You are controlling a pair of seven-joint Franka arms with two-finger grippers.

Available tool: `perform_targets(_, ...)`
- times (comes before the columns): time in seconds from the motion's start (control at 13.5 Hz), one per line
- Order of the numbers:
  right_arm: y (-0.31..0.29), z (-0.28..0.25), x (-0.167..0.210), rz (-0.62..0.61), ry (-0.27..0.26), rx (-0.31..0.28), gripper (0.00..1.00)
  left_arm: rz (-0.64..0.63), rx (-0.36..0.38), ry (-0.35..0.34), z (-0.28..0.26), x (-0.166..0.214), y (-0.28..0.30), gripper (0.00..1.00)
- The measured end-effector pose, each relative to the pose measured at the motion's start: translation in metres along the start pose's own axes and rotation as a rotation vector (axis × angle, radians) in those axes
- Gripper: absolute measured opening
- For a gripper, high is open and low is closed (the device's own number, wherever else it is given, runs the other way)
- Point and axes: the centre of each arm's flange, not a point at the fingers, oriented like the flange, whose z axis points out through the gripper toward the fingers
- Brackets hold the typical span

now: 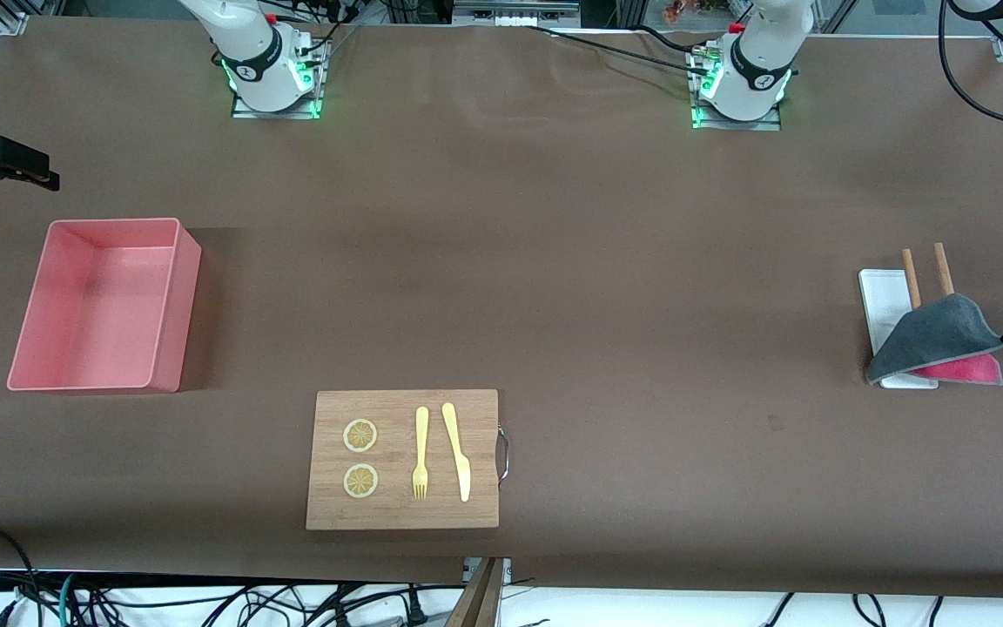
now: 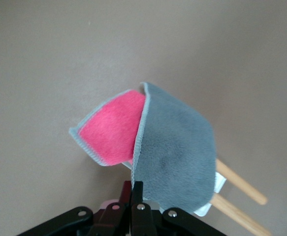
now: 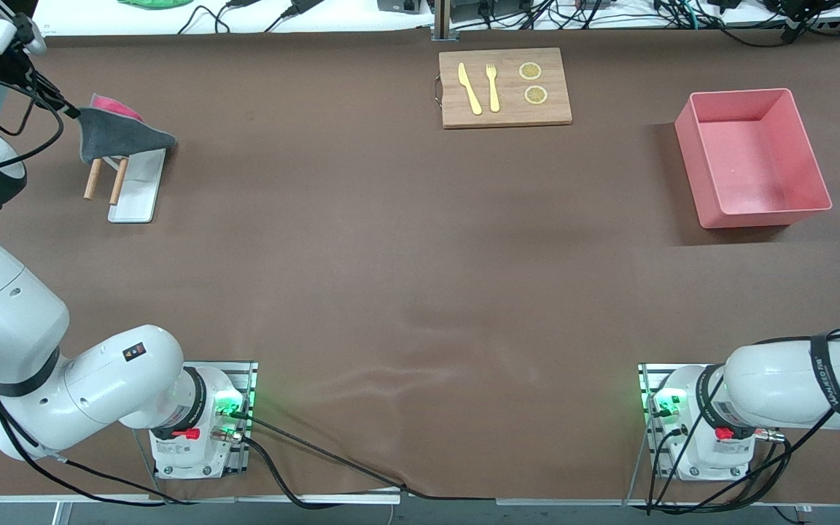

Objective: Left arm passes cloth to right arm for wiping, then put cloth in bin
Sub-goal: 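Close the left gripper on the grey cloth's edge, then lift the cloth with the left gripper while the right gripper reaches out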

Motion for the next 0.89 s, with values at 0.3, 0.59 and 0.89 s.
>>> perform_targets(0.3, 0.0, 0.0, 0.0, 0.0, 0.0, 0.0, 1.0, -0.051, -0.064, -0.016, -0.045, 0.038, 0.04, 0.02)
perform_targets(0.59, 0.0, 0.0, 0.0, 0.0, 0.0, 0.0, 1.0, -0.173, -0.108, -0.081, -0.07, 0.113, 0.088, 0.02)
perform_targets(0.89, 0.0, 0.003, 0.005, -0.002, 0.008, 0.007, 1.0, -0.317, -0.113, -0.154, -0.079, 0.207, 0.149, 0.02)
